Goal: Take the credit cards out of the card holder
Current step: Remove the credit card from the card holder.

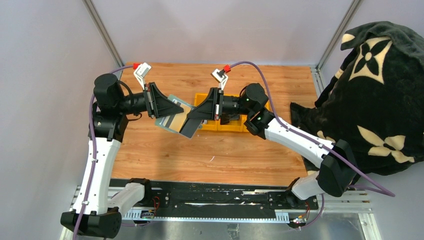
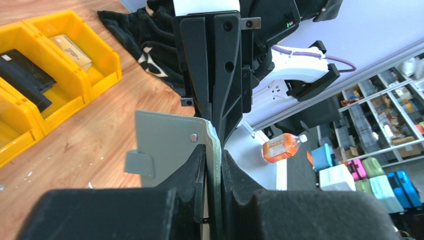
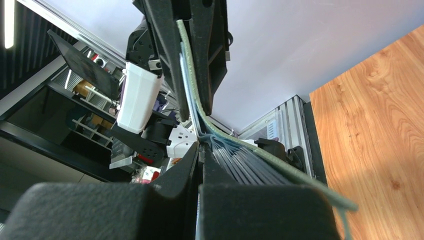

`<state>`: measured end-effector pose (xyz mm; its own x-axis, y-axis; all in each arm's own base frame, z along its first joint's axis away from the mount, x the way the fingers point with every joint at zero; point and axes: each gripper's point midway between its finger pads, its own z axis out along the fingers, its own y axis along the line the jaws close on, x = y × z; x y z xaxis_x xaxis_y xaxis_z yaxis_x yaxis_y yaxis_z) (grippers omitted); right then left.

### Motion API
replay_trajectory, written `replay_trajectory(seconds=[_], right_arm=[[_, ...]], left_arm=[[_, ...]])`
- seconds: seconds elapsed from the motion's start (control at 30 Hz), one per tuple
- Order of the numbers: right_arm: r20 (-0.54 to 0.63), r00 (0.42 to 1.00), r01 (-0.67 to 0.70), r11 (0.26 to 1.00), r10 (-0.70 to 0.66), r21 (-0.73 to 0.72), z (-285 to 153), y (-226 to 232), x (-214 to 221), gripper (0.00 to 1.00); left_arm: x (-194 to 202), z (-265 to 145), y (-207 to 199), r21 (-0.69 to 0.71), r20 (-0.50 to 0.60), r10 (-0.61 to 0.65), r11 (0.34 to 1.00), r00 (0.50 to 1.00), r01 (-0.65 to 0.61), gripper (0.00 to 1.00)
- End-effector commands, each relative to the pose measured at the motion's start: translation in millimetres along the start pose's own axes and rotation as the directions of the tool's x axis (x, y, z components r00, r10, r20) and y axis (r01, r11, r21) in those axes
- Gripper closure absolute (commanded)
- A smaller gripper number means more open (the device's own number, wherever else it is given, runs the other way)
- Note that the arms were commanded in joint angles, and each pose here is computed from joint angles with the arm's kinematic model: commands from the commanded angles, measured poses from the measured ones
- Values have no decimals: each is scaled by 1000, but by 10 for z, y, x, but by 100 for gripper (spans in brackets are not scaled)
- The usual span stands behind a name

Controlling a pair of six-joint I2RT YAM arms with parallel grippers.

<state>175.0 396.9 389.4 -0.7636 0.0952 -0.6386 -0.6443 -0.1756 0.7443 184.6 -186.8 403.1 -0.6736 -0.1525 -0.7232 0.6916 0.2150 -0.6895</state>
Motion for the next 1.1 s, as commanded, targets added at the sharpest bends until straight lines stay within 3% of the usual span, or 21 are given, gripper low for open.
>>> replay_trajectory(seconds=[0.0, 0.3, 0.33, 0.43, 0.5, 1.07], right_arm=[[58, 998, 22, 1000, -21, -4, -125, 45, -99, 100], [65, 997, 30, 1000, -30, 5, -160, 39, -90, 100], [62, 998, 33, 999, -32, -5, -146, 66, -96, 97], [54, 998, 39, 999, -38, -28, -93, 126, -106, 66], [47, 998, 40, 998, -39, -37, -59, 142, -101, 59], [3, 1000, -22, 999, 22, -40, 192, 51, 25, 50]], left_arm=[[-28, -45, -148, 49, -13, 16, 999, 1000, -16, 90], [-77, -53, -119, 33, 3, 17, 999, 1000, -17, 92], [-77, -53, -114, 29, 6, 19, 999, 1000, -19, 93], [-89, -50, -94, 16, 18, 19, 1000, 1000, -19, 96], [-97, -48, -81, 8, 24, 20, 1000, 1000, -21, 97], [-103, -47, 8, -38, 47, 38, 999, 998, -36, 100]])
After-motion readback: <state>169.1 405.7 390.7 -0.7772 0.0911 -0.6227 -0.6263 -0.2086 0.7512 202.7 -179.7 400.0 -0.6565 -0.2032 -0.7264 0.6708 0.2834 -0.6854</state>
